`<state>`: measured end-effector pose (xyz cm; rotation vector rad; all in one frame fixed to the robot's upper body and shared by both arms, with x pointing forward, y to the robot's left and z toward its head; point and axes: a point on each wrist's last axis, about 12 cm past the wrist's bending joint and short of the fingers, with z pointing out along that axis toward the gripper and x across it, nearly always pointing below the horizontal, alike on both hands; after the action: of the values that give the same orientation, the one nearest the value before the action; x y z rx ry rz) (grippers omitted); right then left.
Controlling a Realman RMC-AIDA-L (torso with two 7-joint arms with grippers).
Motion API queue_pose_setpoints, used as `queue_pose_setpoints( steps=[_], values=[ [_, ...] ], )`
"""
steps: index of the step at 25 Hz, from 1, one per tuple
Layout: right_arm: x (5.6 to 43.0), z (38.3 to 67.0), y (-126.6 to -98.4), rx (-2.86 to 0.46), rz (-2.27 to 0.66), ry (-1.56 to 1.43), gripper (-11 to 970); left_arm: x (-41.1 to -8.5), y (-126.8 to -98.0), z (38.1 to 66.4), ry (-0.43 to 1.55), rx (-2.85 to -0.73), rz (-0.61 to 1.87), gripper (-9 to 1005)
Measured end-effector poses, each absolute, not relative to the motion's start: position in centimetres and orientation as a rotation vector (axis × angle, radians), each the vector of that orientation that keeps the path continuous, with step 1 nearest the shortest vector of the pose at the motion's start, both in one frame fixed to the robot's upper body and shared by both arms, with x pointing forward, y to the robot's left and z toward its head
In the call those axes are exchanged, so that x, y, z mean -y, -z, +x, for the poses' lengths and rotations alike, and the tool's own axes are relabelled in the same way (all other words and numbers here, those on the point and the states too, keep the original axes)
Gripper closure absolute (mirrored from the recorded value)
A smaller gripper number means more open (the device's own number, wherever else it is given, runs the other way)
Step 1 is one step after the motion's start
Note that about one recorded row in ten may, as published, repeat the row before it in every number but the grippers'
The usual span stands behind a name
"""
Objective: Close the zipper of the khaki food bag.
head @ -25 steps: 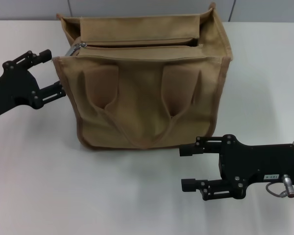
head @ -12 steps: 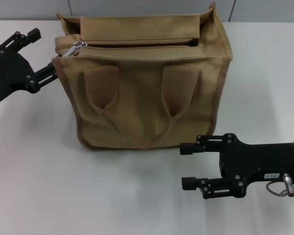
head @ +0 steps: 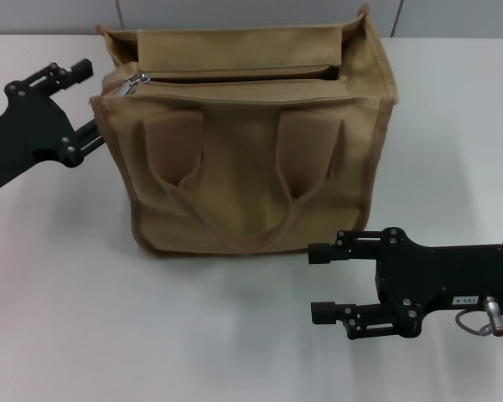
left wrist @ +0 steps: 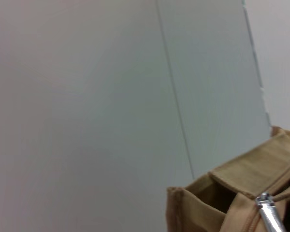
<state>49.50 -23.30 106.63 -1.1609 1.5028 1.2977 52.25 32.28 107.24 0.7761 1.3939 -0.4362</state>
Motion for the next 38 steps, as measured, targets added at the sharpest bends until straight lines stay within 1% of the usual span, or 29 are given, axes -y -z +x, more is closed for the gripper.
queue_pose_setpoints(
  steps=[2, 13, 18, 21, 29, 38],
  values=[
    [23.3, 49.5, -106.6, -1.502, -1.160, -1.299, 260, -32.3, -107.3, 52.3, 0.434, -1.393, 0.774, 245],
    [23.4, 49.3, -106.6, -1.501, -1.155, -1.304, 263, -32.4, -107.4, 52.2, 0.434, -1.382, 0.767, 686],
    [23.4, 49.2, -106.5, -1.502, -1.151, -1.306, 265, -32.6, -107.8, 51.8, 0.450, -1.348, 0.744, 909],
    [23.4, 49.1, -106.7, -1.487, -1.151, -1.325, 266, -32.8, -108.2, 51.6, 0.475, -1.323, 0.733, 973],
    [23.2, 48.8, -108.3, -1.385, -1.109, -1.441, 268, -33.1, -108.9, 51.5, 0.503, -1.302, 0.687, 973],
    [22.8, 49.3, -109.0, -1.365, -1.045, -1.475, 270, -32.7, -110.4, 52.7, 0.601, -1.307, 0.650, 973]
  ],
)
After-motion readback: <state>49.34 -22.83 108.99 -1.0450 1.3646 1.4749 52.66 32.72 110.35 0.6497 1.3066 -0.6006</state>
